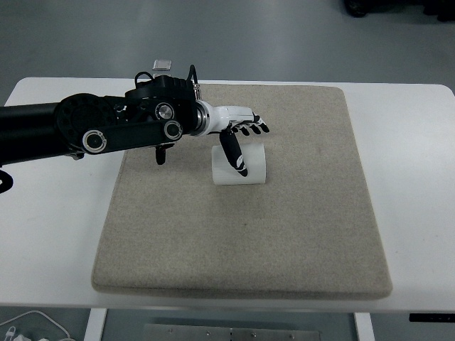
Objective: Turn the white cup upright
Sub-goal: 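Lower the left hand and hook fingers into the cup's open end, then close the left hand fingers around the cup rim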
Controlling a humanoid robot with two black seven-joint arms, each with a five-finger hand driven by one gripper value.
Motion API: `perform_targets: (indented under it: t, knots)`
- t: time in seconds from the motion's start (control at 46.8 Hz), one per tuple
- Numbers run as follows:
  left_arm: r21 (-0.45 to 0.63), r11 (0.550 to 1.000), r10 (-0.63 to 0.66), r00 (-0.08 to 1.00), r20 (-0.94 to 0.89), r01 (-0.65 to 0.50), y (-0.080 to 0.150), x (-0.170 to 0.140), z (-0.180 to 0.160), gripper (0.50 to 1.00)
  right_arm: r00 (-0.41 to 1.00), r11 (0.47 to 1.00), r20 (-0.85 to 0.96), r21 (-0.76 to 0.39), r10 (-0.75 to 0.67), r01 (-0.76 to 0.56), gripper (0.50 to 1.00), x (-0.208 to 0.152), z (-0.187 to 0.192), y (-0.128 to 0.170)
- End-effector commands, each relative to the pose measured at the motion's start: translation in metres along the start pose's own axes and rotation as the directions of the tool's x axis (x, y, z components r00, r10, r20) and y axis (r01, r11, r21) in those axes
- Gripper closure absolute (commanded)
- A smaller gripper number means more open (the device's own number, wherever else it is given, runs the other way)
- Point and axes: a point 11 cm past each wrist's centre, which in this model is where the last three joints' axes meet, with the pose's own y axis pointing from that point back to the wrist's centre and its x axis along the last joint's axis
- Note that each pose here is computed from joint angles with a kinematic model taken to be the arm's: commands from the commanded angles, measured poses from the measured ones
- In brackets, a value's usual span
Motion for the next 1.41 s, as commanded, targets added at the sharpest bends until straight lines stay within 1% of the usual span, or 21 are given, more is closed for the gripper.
perform_targets:
  t: [0.0, 0.235, 0.684, 0.705, 0.812, 0.833, 0.854, 0.897, 1.389]
  knots:
    - [0.001, 1.0, -0.002, 1.0, 0.006, 0.002, 0.0, -0.001, 0.0, 0.508, 1.0, 1.0, 0.0, 0.0, 0.0, 0.0, 0.57, 0.0, 0.0, 0.0]
    - [0.023, 1.0, -0.014, 0.999, 0.032, 0.013, -0.003, -0.007, -0.007, 0.508, 1.0, 1.0, 0.0, 0.0, 0.0, 0.0, 0.57, 0.0, 0.0, 0.0]
    - [0.013, 1.0, -0.008, 0.997, 0.08, 0.007, -0.005, -0.009, -0.001, 0.544, 1.0, 1.0, 0.0, 0.0, 0.0, 0.0, 0.572, 0.0, 0.0, 0.0]
    - [0.012, 1.0, -0.009, 0.997, 0.082, 0.008, -0.005, -0.009, 0.0, 0.557, 1.0, 1.0, 0.0, 0.0, 0.0, 0.0, 0.572, 0.0, 0.0, 0.0]
    - [0.01, 1.0, -0.011, 0.996, 0.085, 0.01, -0.005, -0.01, 0.001, 0.566, 1.0, 1.0, 0.0, 0.0, 0.0, 0.0, 0.57, 0.0, 0.0, 0.0]
    - [0.008, 1.0, -0.011, 0.996, 0.087, 0.01, -0.005, -0.01, 0.002, 0.574, 1.0, 1.0, 0.0, 0.0, 0.0, 0.0, 0.57, 0.0, 0.0, 0.0]
    - [0.008, 1.0, -0.01, 0.996, 0.088, 0.01, -0.005, -0.01, 0.002, 0.593, 1.0, 1.0, 0.0, 0.0, 0.0, 0.0, 0.572, 0.0, 0.0, 0.0]
    - [0.007, 1.0, -0.011, 0.996, 0.09, 0.01, -0.005, -0.01, 0.002, 0.6, 1.0, 1.0, 0.0, 0.0, 0.0, 0.0, 0.57, 0.0, 0.0, 0.0]
    - [-0.003, 1.0, -0.027, 0.992, 0.124, 0.028, -0.009, -0.018, 0.009, 0.596, 1.0, 1.0, 0.0, 0.0, 0.0, 0.0, 0.572, 0.0, 0.0, 0.0]
